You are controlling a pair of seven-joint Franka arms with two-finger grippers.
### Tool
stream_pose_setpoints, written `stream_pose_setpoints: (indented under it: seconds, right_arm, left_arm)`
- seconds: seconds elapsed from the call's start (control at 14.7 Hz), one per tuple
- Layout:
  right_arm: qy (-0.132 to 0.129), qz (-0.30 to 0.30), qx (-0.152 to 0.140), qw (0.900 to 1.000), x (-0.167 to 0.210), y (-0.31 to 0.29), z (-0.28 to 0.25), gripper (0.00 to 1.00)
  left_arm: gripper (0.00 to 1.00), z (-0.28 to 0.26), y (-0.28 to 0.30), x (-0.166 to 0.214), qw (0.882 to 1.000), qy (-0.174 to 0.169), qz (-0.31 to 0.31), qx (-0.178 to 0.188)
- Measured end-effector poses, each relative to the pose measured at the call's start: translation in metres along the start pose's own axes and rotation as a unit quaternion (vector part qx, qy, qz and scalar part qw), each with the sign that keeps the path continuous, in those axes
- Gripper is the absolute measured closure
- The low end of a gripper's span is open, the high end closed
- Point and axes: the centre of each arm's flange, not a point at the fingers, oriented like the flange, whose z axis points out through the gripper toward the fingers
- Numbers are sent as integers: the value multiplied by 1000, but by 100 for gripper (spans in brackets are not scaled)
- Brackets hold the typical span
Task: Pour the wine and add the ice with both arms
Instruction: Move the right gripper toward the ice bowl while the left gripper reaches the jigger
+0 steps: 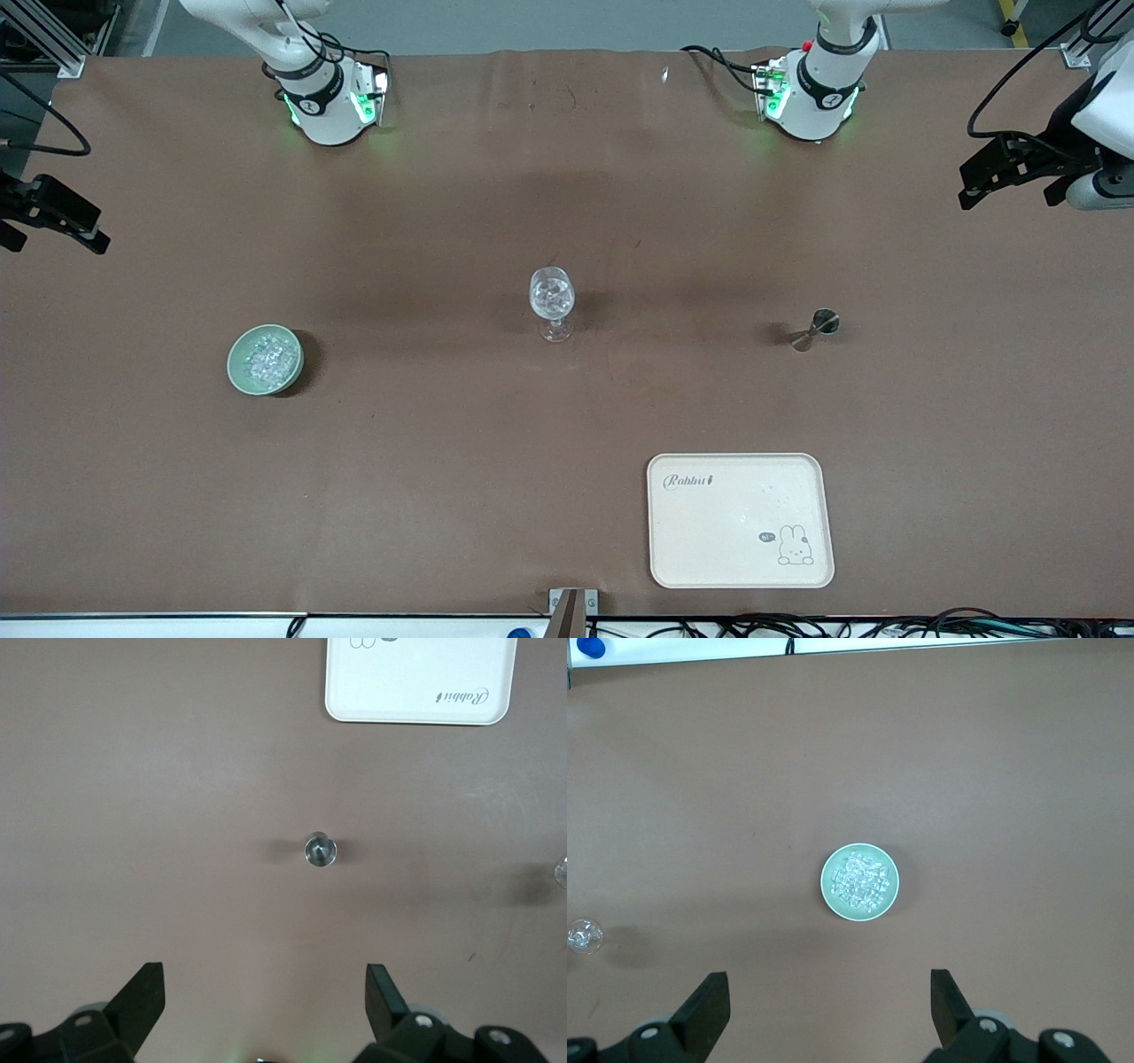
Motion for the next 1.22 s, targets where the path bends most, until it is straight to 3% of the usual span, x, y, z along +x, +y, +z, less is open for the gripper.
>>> stream_pose_setpoints:
  seconds: [0.41,0.68,0.88,1.22]
  right_arm:
    - [0,0,0,1000,0,0,0,0]
    - [0,0,0,1000,0,0,0,0]
    - [1,1,-1,1000,9,0,13,0]
    - [-40,7,-8,999,55,4,115,0]
  left_arm:
    - [0,0,-5,4,1000,-4,-8,-1]
    - [0,37,-15,28,999,-38,-5,-5]
    - [0,76,-49,48,994,-76,-46,-57]
    - [0,163,-109,75,975,-141,-132,-110]
